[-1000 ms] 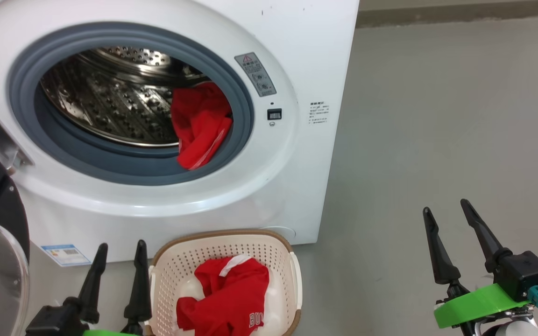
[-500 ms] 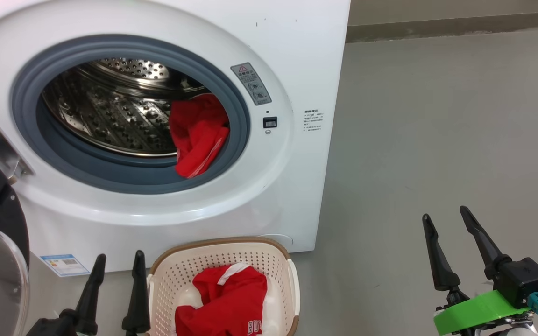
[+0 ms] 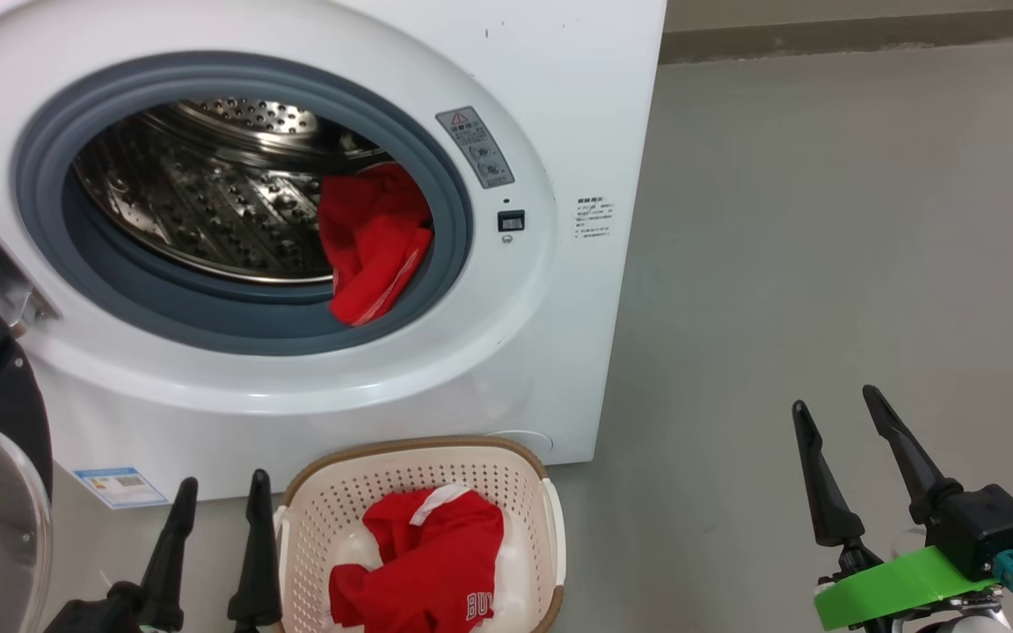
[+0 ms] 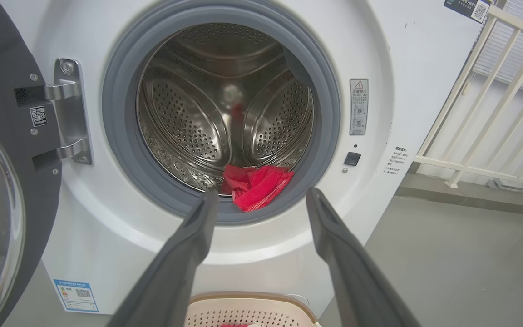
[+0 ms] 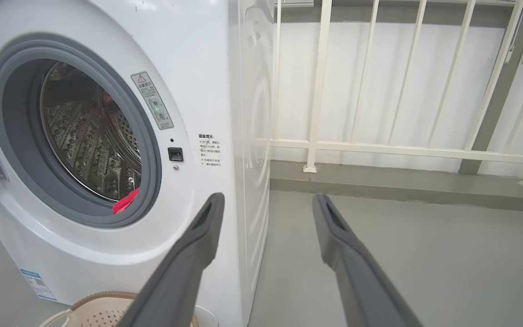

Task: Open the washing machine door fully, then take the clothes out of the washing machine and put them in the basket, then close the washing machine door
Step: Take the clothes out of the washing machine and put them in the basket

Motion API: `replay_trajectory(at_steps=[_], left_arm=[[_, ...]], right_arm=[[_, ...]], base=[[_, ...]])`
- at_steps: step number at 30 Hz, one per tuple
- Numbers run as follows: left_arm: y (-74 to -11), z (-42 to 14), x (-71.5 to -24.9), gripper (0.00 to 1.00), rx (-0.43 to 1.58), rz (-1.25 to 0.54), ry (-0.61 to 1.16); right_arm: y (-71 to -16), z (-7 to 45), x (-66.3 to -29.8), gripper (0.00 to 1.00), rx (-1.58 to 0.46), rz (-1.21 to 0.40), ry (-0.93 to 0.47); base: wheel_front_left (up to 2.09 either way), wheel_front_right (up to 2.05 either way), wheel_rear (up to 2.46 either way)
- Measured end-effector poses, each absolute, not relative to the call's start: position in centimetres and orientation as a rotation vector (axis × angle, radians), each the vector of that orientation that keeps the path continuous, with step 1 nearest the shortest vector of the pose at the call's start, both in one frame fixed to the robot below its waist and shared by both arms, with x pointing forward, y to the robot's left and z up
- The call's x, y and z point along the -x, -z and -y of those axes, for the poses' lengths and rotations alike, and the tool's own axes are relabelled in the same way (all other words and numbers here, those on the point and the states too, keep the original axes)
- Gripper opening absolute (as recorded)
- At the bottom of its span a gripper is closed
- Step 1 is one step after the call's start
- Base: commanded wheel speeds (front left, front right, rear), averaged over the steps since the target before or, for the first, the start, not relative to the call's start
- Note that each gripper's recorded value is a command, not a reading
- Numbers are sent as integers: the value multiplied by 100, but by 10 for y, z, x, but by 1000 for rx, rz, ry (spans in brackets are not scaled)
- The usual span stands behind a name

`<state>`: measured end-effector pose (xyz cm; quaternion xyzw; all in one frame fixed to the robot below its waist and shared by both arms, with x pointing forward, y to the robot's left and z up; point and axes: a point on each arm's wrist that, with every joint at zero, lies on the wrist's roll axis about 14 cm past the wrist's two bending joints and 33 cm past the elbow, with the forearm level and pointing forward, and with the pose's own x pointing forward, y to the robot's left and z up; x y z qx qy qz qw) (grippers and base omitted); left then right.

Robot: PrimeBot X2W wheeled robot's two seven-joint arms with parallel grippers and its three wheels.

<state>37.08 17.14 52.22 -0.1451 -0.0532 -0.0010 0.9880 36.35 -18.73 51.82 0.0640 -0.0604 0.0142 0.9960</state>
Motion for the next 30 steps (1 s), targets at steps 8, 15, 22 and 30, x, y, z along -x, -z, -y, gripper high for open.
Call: replay_trajectory(at_steps=[8, 15, 22, 30], left_arm=[[-507, -171, -377, 100, 298, 62, -3], [-507, -170, -400, 100, 307, 65, 7], [-505, -165, -431, 100, 328, 70, 22], [-497, -168, -475, 100, 361, 66, 18]], right_arm=[[-510, 185, -370, 100, -131, 97, -33], [-504, 181, -386, 100, -132, 82, -47], [-496, 172, -406, 100, -136, 64, -70], [-482, 164, -430, 100, -139, 40, -93]], base=[[0, 0, 0], [0, 0, 0], [0, 0, 0], [0, 0, 0]])
